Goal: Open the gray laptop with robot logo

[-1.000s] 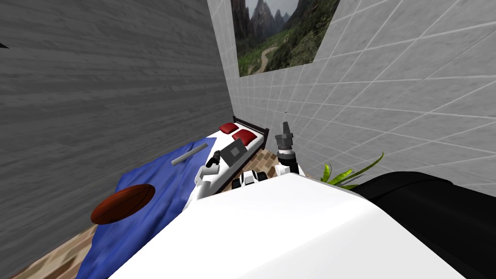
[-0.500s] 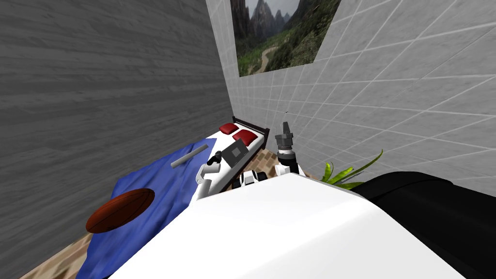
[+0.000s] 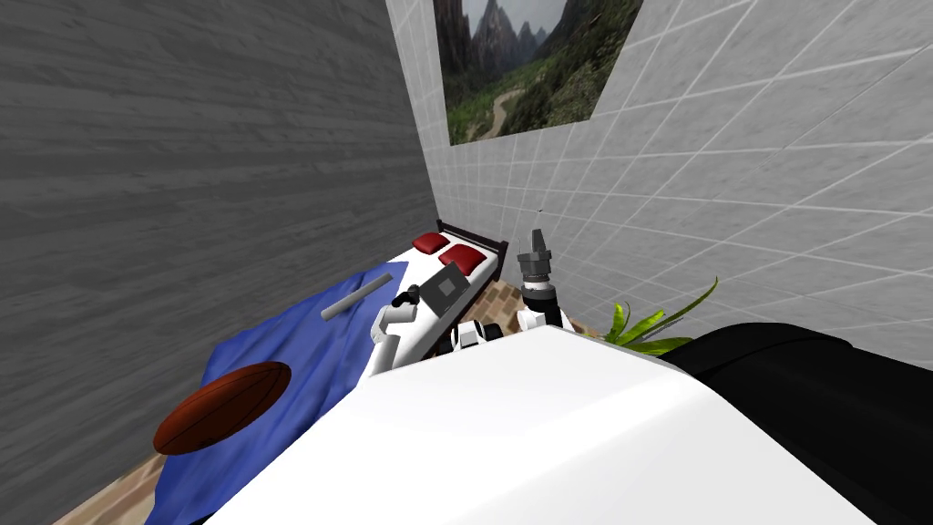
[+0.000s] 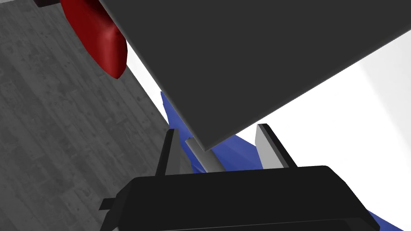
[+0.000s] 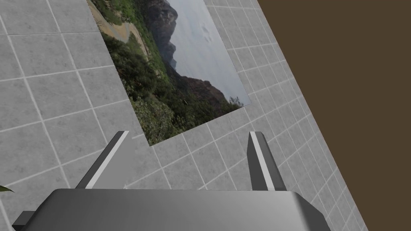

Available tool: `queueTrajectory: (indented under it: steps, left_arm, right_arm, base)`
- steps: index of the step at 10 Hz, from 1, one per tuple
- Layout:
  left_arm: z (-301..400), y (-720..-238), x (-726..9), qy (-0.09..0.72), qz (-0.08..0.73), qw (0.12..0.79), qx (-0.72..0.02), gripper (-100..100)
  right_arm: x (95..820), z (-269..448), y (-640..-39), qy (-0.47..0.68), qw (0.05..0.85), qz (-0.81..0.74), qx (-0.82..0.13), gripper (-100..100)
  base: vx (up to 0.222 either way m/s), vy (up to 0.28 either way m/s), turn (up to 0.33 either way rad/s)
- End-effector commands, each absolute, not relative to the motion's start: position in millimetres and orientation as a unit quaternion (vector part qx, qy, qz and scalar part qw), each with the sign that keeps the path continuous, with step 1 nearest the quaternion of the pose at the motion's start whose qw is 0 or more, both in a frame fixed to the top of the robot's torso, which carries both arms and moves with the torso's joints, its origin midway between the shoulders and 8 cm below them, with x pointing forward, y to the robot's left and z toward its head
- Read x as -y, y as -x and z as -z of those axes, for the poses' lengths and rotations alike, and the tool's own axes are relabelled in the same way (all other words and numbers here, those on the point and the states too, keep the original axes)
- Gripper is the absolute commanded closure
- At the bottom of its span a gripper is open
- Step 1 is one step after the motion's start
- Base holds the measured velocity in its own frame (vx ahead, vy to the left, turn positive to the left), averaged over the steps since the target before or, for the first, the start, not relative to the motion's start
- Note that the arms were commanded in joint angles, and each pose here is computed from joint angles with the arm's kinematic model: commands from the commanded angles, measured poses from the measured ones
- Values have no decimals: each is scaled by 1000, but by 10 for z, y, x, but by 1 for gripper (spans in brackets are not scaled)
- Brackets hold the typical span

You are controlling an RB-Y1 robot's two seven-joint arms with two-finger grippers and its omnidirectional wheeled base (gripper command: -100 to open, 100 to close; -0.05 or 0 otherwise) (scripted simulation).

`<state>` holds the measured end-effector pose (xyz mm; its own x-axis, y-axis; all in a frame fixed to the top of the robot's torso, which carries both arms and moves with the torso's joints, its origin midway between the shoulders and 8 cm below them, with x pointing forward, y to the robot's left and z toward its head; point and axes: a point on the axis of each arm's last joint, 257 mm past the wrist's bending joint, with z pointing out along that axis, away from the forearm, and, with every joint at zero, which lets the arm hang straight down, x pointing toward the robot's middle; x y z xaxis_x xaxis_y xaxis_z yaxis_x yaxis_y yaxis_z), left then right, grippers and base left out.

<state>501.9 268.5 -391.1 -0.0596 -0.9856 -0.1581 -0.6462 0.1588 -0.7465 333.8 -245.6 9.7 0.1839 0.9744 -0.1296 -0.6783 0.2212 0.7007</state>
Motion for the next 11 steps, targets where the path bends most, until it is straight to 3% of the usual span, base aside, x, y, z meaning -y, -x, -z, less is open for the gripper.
queueTrajectory:
  steps: [1,9,10,11]
  left_arm:
    - [4097,-4895,-2544,619,247,300,-683,100]
    - [4598,-4435,-2057,672,229,185,-679,100]
    - [4337,-4614,-2244,664,235,211,-677,-100]
    - [4280,-4618,-2245,664,235,211,-678,-100]
  right_arm:
    - [2456,-97,-3338,-255,726,-569,-290,0]
    - [2456,-97,-3338,-255,726,-569,-290,0]
    - [2456,-97,-3338,-255,726,-569,-290,0]
    - [2456,-97,-3338,-256,726,-569,-290,0]
  base:
    - [43,110,-38]
    - [62,93,-58]
    - [-2,-6,3]
    - [2,-16,31]
